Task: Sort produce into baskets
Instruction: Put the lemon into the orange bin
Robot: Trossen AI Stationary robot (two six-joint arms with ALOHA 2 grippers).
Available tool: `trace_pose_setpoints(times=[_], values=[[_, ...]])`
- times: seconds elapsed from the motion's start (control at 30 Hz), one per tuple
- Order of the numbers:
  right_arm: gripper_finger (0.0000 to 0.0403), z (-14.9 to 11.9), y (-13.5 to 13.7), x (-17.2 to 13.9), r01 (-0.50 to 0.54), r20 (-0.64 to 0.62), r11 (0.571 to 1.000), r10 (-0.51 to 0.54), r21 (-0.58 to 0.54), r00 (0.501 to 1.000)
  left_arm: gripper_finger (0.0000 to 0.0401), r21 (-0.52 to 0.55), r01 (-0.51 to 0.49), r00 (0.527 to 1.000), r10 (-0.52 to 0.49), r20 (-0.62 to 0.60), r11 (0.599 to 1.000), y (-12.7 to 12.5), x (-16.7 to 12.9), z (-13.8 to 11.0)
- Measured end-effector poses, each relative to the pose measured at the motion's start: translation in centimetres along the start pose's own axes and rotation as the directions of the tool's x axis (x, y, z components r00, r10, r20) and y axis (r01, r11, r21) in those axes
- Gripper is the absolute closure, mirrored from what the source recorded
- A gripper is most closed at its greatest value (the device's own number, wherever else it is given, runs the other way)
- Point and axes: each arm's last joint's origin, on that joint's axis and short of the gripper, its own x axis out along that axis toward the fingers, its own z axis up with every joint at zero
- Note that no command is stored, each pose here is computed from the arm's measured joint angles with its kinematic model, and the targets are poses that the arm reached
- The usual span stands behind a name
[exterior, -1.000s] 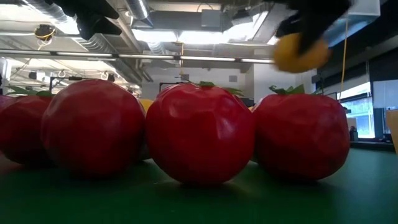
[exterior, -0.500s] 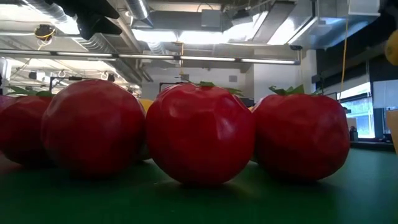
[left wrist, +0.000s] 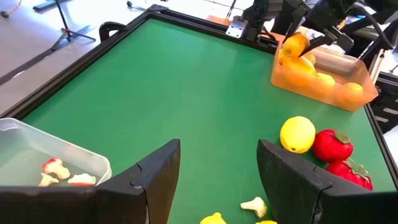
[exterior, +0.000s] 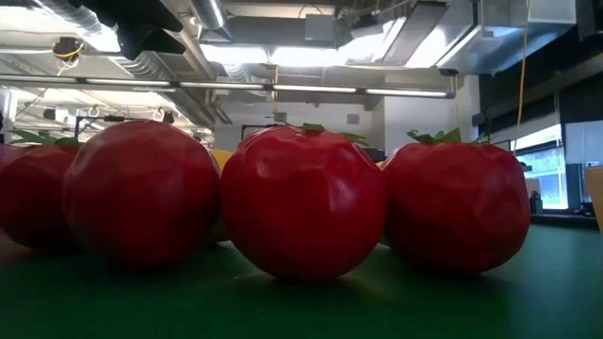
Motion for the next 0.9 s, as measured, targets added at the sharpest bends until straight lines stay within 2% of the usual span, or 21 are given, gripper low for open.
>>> trace_pose_setpoints(times=[0.37,0.57,0.7,0.9], values=[[0.0173,0.3,-1.0,-1.0,-0.016,0.124,1.0,0.018,-0.018,0.992,0.0192,0.009,-0.006,1.0,0.006,0.002,1.0,0.0,0.0,0.0],[0.0173,0.2,-0.6,0.2,-0.058,0.139,0.998,0.06,-0.014,0.988,0.0192,0.01,-0.006,1.0,0.006,0.002,1.0,0.0,0.0,0.0],[0.0173,0.1,-0.1,0.6,-0.114,0.118,0.993,0.114,-0.006,0.986,0.0192,0.01,-0.006,1.0,0.006,0.002,1.0,0.0,0.0,0.0],[0.0173,-0.2,0.2,0.6,-0.175,0.012,0.985,0.175,-0.006,0.984,0.0192,0.017,-0.006,1.0,0.006,0.002,1.0,0.0,0.0,0.0]])
